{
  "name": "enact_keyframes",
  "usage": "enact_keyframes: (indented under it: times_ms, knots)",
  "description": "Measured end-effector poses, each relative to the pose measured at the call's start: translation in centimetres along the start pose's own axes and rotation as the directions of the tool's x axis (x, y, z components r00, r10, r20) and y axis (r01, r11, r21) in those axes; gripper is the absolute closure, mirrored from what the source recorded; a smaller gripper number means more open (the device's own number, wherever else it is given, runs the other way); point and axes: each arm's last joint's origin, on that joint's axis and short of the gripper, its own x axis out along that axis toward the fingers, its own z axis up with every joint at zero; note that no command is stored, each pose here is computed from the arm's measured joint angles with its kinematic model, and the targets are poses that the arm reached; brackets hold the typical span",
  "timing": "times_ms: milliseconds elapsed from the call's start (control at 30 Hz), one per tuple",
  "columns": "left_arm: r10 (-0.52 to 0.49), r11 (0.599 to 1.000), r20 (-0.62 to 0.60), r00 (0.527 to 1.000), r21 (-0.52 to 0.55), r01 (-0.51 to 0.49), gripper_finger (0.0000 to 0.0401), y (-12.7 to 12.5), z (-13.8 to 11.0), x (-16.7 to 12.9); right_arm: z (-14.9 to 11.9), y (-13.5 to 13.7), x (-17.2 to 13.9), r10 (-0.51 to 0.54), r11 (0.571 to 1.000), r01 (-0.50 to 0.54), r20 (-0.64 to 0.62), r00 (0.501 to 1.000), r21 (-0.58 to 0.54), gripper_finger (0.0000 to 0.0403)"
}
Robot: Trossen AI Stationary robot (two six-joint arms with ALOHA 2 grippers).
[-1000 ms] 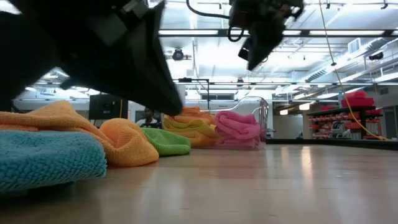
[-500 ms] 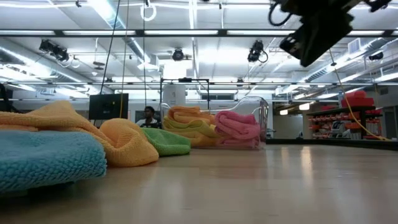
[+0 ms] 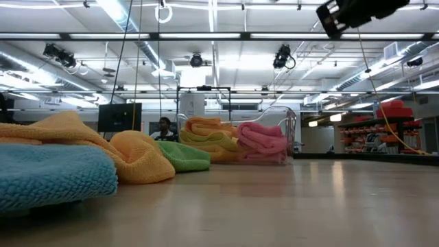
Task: Fold microfiber towels
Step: Fold the orange microfiber cloth
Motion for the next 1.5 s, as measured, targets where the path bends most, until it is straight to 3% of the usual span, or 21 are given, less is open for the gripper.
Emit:
enact_keyframes:
  times_ms: [100, 233, 433, 567, 700, 867, 1100, 1500]
  knots:
    - [-0.071, 0.997, 0.119, 0.990, -0.034, 0.076, 0.0389, 0.2, 1.4, 0.3, 0.8, -0.1, -0.5, -0.009, 0.999, 0.012, 0.062, 0.998, -0.042, 0.0363]
    - [-0.112, 0.994, 0.257, 0.960, 0.017, 0.111, 0.0386, 0.1, 2.9, -0.1, 1.3, -0.1, -0.8, -0.017, 0.997, 0.025, 0.117, 0.993, -0.070, 0.0363]
    - [-0.125, 0.992, 0.480, 0.868, 0.086, 0.095, 0.0393, -0.1, 5.2, -2.2, 1.2, -0.1, -0.8, -0.016, 0.997, 0.024, 0.110, 0.994, -0.075, 0.0363]
    - [-0.068, 0.997, 0.608, 0.791, 0.011, 0.077, 0.0383, 2.5, 6.6, -5.7, 1.1, -0.1, -0.8, -0.014, 0.997, 0.022, 0.103, 0.995, -0.075, 0.0363]
    - [-0.080, 0.994, 0.609, 0.789, -0.014, 0.111, 0.0393, 5.1, 6.4, -8.5, 1.0, -0.1, -0.8, -0.014, 0.998, 0.019, 0.094, 0.996, -0.058, 0.0363]
    - [-0.136, 0.981, 0.550, 0.824, -0.039, 0.188, 0.0391, 7.4, 5.2, -10.2, 0.8, -0.1, -0.7, -0.010, 0.998, 0.014, 0.066, 0.998, -0.054, 0.0363]
    - [-0.133, 0.972, 0.467, 0.874, -0.111, 0.207, 0.0394, 7.8, 1.4, -8.0, 0.7, -0.1, -0.7, -0.009, 0.999, 0.012, 0.060, 0.998, -0.053, 0.0363]
    - [-0.050, 0.935, 0.597, 0.801, -0.254, 0.248, 0.0393, 7.5, -7.2, -7.2, 0.6, 0.0, -0.5, -0.011, 0.999, 0.015, 0.079, 0.997, -0.048, 0.0363]
